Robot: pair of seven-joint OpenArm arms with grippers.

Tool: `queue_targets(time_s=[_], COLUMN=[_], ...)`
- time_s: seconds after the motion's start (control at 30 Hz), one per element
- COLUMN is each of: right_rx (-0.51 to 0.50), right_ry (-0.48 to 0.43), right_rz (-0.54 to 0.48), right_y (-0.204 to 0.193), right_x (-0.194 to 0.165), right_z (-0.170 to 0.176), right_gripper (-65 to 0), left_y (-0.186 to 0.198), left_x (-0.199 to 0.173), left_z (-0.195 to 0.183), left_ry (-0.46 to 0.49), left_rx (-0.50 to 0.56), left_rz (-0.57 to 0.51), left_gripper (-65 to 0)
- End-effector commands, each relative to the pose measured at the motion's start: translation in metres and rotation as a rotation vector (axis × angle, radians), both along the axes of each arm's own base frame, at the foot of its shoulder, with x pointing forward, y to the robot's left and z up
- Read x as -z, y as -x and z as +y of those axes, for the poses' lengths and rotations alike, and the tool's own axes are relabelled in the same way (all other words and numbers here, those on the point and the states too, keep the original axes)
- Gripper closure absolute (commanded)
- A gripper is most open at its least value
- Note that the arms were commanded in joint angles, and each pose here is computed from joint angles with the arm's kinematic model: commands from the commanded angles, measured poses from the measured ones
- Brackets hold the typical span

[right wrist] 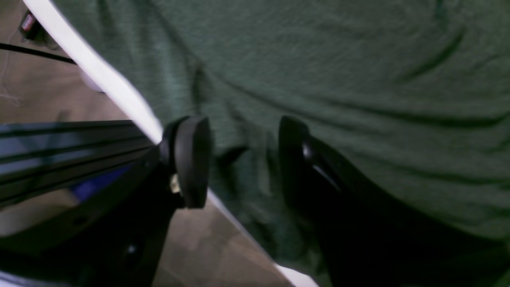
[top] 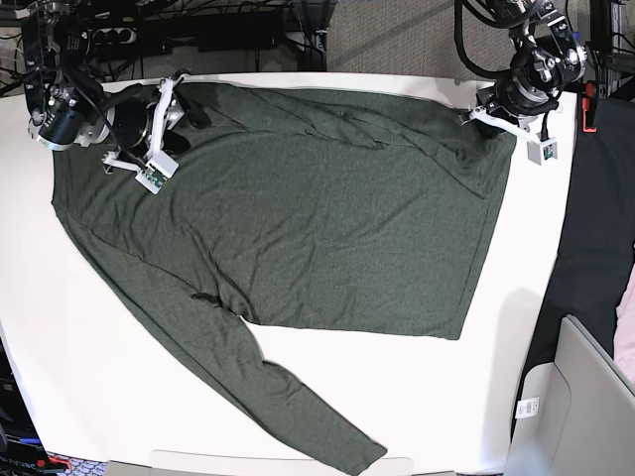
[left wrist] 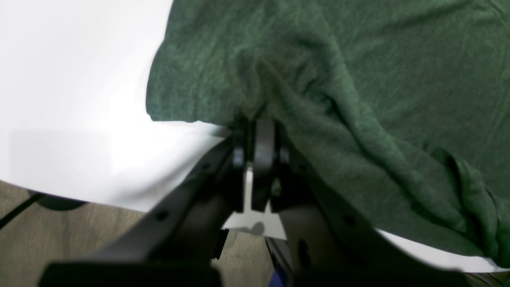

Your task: Fold the T-shirt properly

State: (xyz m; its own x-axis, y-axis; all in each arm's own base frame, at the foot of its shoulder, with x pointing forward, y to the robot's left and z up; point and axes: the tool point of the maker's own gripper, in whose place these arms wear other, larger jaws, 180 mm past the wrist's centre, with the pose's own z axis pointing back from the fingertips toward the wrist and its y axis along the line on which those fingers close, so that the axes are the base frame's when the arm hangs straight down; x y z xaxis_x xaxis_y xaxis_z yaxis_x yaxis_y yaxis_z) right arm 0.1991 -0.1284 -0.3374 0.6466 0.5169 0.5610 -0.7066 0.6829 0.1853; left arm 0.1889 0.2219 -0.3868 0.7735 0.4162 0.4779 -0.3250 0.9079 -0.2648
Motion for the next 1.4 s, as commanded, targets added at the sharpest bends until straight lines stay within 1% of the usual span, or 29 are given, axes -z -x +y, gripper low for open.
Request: queue_targets(time_s=[0.0,0.17,0.37,0.5,0.7,0.73,0.8,0.87,0.9,1.03,1.1,1.2,1.3,1.37], right_rx=[-0.019,-0.028,-0.098,-0.137,-0.168,-0.17,-0.17,-0.165,-0.161,-0.155,-0.143,-0.104,-0.046,-0.016], right_ry=[0.009,0.015,0.019,0.096,0.169,0.174,0.178,0.169,0.166,0.164,0.145,0.126,0.066,0.05], right_rz=[-0.012,0.02,0.067,0.067,0.065,0.063,0.06,0.058,0.052,0.032,0.007,-0.027,-0.059,-0.09], right_y=[0.001,0.011,0.027,0.032,0.037,0.037,0.036,0.036,0.034,0.026,0.02,0.008,-0.007,-0.018], right_x=[-0.005,0.001,0.011,0.022,0.034,0.034,0.034,0.035,0.034,0.03,0.026,0.018,0.004,-0.005], right_z=[-0.002,-0.002,0.011,0.01,0.008,0.008,0.008,0.01,0.011,0.011,0.012,0.008,0.007,0.002], right_gripper=[-25.9,-25.0,-25.0,-25.0,-24.9,-23.4,-15.7,-5.9,-2.8,-2.0,-2.0,-2.0,-2.0,-2.0], left_y=[-0.005,-0.005,-0.005,-0.005,-0.005,-0.005,-0.005,-0.005,-0.005,-0.005,-0.005,-0.004,-0.004,-0.004], left_x=[-0.007,-0.007,-0.007,-0.007,-0.007,-0.007,-0.007,-0.007,-0.007,-0.007,-0.007,-0.007,-0.007,-0.007], left_z=[0.002,0.002,0.002,0.002,0.002,0.002,0.002,0.003,0.003,0.003,0.003,0.004,0.004,0.004], left_ry=[-0.013,-0.013,-0.013,-0.013,-0.013,-0.013,-0.013,-0.014,-0.013,-0.013,-0.013,-0.014,-0.015,-0.014], left_rx=[0.005,0.005,0.005,0.005,0.005,0.005,0.005,0.005,0.004,0.004,0.004,0.001,0.0,0.001], left_rz=[-0.027,-0.027,-0.027,-0.027,-0.027,-0.027,-0.027,-0.028,-0.027,-0.027,-0.027,-0.027,-0.027,-0.027], left_gripper=[0.0,0.0,0.0,0.0,0.0,0.0,0.0,0.0,0.0,0.0,0.0,0.0,0.0,0.0])
